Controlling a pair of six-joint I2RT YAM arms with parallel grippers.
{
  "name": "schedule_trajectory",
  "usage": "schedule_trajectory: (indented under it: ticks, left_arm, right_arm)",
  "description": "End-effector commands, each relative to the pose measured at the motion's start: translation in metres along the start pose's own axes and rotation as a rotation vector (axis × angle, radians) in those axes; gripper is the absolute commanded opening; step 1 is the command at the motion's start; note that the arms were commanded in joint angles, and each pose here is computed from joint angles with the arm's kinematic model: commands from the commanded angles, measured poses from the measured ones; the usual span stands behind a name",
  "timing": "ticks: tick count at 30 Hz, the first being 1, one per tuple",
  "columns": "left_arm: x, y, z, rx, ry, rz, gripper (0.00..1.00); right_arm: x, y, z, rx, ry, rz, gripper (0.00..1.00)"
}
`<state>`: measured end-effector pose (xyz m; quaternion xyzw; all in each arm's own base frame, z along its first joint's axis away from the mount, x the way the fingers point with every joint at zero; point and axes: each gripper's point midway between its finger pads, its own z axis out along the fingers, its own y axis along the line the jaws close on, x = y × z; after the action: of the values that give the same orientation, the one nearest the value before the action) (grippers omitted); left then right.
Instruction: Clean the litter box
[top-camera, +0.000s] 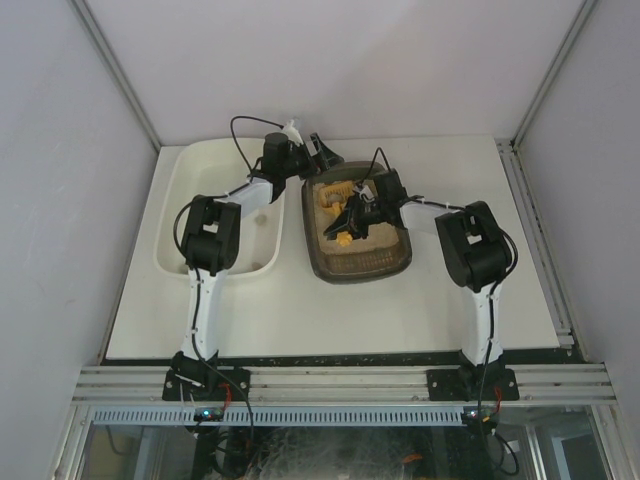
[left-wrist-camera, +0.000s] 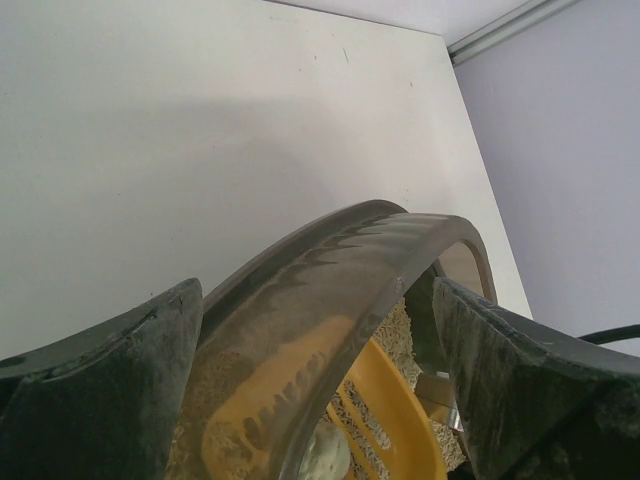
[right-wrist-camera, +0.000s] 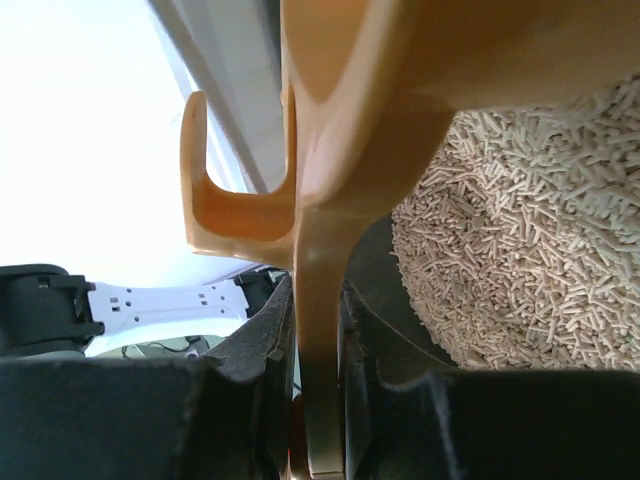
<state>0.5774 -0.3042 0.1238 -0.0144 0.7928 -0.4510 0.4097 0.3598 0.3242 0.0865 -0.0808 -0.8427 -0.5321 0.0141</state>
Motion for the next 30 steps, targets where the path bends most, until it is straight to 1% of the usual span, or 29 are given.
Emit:
schedule_trajectory:
  ticks: [1, 7, 13, 16, 19, 22, 24, 26, 28, 30]
  left_arm:
    - [0.005, -0.046, -0.009, 0.091, 0.032, 0.007, 1.0]
    - [0.002, -0.048, -0.015, 0.084, 0.036, 0.012, 1.0]
    - [0.001, -0.052, -0.022, 0.038, 0.071, -0.013, 1.0]
    - [-0.003, -0.055, -0.03, -0.017, 0.081, 0.035, 1.0]
    - [-0.015, -0.062, -0.042, -0.044, 0.057, 0.076, 1.0]
    - [-0.025, -0.073, -0.05, -0.055, 0.067, 0.127, 1.0]
    - [-0.033, -0.075, -0.055, -0.078, 0.08, 0.156, 1.0]
    - [-0.043, -0.075, -0.06, -0.088, 0.087, 0.152, 1.0]
    - [-0.055, -0.076, -0.067, -0.097, 0.088, 0.137, 1.0]
    - [-0.065, -0.076, -0.078, -0.115, 0.087, 0.162, 1.0]
  right_arm:
    - [0.004, 0.029, -0.014, -0.044, -0.012, -0.112, 0.0]
    - [0.013, 0.03, -0.03, 0.033, -0.043, -0.141, 0.0]
    - [0.031, 0.025, -0.049, 0.117, -0.025, -0.16, 0.0]
    - [0.039, 0.025, -0.055, 0.132, -0.026, -0.174, 0.0]
    - [0.047, 0.027, -0.062, 0.134, -0.034, -0.185, 0.0]
    - [0.055, 0.026, -0.068, 0.137, -0.048, -0.2, 0.0]
    - [0.064, 0.026, -0.072, 0.108, -0.056, -0.23, 0.0]
    - [0.072, 0.026, -0.075, 0.06, -0.072, -0.275, 0.0]
    - [0.078, 0.025, -0.076, -0.008, -0.099, -0.336, 0.0]
    - [0.083, 0.029, -0.08, -0.098, -0.141, -0.401, 0.0]
